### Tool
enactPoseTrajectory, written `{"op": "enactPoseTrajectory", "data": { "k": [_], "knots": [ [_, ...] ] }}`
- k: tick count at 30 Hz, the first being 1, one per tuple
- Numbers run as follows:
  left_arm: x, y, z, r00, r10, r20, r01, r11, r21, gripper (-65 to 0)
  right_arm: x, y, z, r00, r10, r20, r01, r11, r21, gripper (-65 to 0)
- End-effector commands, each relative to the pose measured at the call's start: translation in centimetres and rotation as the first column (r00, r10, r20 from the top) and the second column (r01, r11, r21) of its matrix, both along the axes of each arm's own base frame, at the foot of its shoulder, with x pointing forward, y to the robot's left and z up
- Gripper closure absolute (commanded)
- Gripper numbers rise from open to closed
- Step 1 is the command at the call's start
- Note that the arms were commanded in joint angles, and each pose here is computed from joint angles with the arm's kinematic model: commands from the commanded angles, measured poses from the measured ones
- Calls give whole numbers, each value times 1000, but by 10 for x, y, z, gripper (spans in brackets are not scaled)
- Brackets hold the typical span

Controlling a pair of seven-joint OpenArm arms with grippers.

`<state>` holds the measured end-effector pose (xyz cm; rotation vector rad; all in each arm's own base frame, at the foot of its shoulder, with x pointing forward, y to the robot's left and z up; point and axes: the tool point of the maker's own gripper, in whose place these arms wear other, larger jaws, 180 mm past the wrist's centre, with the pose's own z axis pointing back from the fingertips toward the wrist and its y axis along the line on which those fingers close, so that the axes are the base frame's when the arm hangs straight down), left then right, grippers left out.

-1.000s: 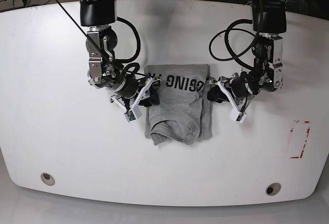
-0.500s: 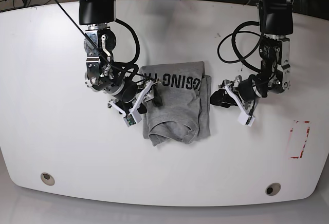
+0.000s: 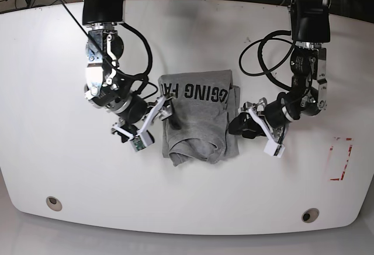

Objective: Fold the T-shirt properly
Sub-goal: 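Release with the right gripper and grasp the bundle center with the left gripper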

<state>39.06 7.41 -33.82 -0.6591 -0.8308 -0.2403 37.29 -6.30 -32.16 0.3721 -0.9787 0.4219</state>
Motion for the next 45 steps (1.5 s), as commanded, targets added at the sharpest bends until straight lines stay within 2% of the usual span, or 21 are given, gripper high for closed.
{"op": "enactPoseTrajectory", "data": {
  "k": [1, 6, 10, 14, 17, 20, 23, 27, 30, 39, 42, 45],
  "knots": [
    [16, -22, 31, 997, -13, 73, 15, 1000, -19, -293, 13, -26, 21, 996, -58, 69, 59, 998, -5, -474],
    [28, -52, 38, 996, 12, 87, -16, 999, 46, -294, 14, -76, 26, 982, -170, 87, 173, 985, -19, -474],
    [36, -82, 42, 989, 45, 141, -56, 996, 75, -294, 11, -116, 32, 960, -260, 103, 264, 964, -30, -474],
    [34, -116, 45, 978, 43, 206, -66, 993, 102, -294, 3, -137, 32, 954, -280, 110, 287, 956, -63, -474],
    [34, -130, 44, 964, 70, 258, -113, 981, 157, -294, -3, -142, 31, 954, -276, 113, 286, 955, -80, -474],
    [28, -136, 32, 940, 119, 319, -203, 948, 244, -297, -9, -148, 27, 952, -288, 102, 297, 951, -86, -474],
    [24, -135, 22, 903, 157, 400, -297, 901, 316, -343, -13, -152, 23, 949, -300, 93, 308, 947, -88, -474],
    [17, -121, 3, 877, 203, 436, -377, 854, 360, -414, -18, -155, 18, 948, -309, 79, 315, 945, -91, -474],
    [15, -112, -12, 870, 220, 440, -404, 830, 384, -428, -19, -154, 15, 948, -309, 70, 315, 945, -89, -474],
    [0, -89, -99, 938, 154, 312, -313, 762, 566, -432, -21, -151, 12, 950, -306, 64, 310, 947, -87, -474],
    [-4, -84, -113, 953, 121, 278, -269, 761, 590, -432, -21, -151, 13, 951, -303, 66, 308, 947, -87, -474],
    [-3, -56, -121, 955, 124, 269, -270, 737, 620, -432, -21, -151, 14, 951, -303, 68, 308, 947, -87, -474]
  ]
}}
